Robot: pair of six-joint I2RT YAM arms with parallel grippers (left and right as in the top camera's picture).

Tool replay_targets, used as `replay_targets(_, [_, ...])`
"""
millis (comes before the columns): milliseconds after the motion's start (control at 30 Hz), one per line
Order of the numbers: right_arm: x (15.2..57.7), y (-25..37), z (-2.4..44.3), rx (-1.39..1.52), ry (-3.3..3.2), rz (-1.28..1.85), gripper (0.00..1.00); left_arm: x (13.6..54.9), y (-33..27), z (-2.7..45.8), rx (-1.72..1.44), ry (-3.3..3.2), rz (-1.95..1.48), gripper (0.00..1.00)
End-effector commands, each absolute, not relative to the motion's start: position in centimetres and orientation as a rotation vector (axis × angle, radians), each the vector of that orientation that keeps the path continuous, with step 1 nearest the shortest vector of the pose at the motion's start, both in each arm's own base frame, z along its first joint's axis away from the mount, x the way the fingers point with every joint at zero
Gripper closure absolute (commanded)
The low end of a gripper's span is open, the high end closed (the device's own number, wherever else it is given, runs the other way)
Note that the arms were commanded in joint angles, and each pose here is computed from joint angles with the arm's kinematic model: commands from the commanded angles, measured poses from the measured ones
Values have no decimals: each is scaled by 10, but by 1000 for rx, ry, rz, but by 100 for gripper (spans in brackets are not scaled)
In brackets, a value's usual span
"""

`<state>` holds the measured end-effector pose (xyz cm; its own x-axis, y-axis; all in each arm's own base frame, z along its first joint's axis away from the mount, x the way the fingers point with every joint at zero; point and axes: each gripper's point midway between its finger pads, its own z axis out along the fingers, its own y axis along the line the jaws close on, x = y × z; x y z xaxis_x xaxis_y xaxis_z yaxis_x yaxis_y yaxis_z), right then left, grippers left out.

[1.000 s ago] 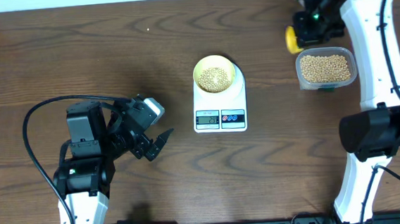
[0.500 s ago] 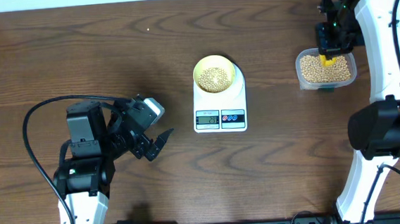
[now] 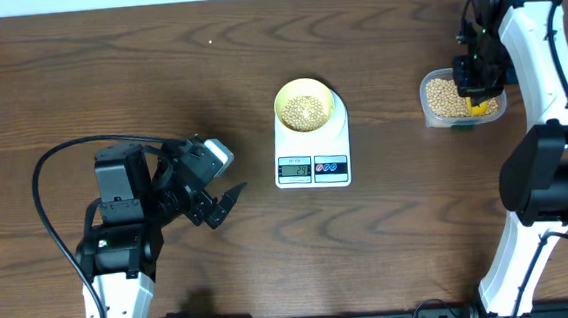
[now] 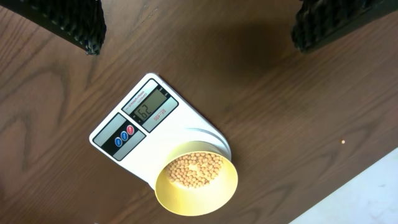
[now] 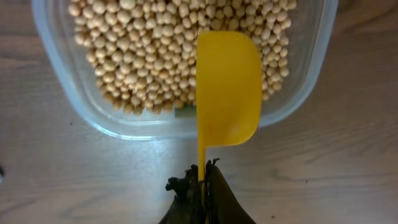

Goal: Scoop item into bowl and weigh 50g on scale
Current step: 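Lower the scoop into the soybeans again with the right gripper, then drag the yellow scoop through the soybeans toward the tub's right edge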

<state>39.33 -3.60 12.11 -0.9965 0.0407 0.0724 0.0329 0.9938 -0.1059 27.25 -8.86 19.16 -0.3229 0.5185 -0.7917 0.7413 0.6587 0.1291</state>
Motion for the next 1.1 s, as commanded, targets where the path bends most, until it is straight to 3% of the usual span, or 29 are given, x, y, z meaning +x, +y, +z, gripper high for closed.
replay_targets(0, [391, -45, 114, -91, -3048, 195, 99, 271, -91, 192, 988, 1995, -338, 3])
replay_targets(533, [415, -84, 110, -181, -3134, 303, 99, 271, -91, 192, 988, 1996, -339, 2])
replay_targets(1067, [424, -49, 74, 75, -3119, -97, 99, 271, -91, 192, 988, 1995, -338, 3])
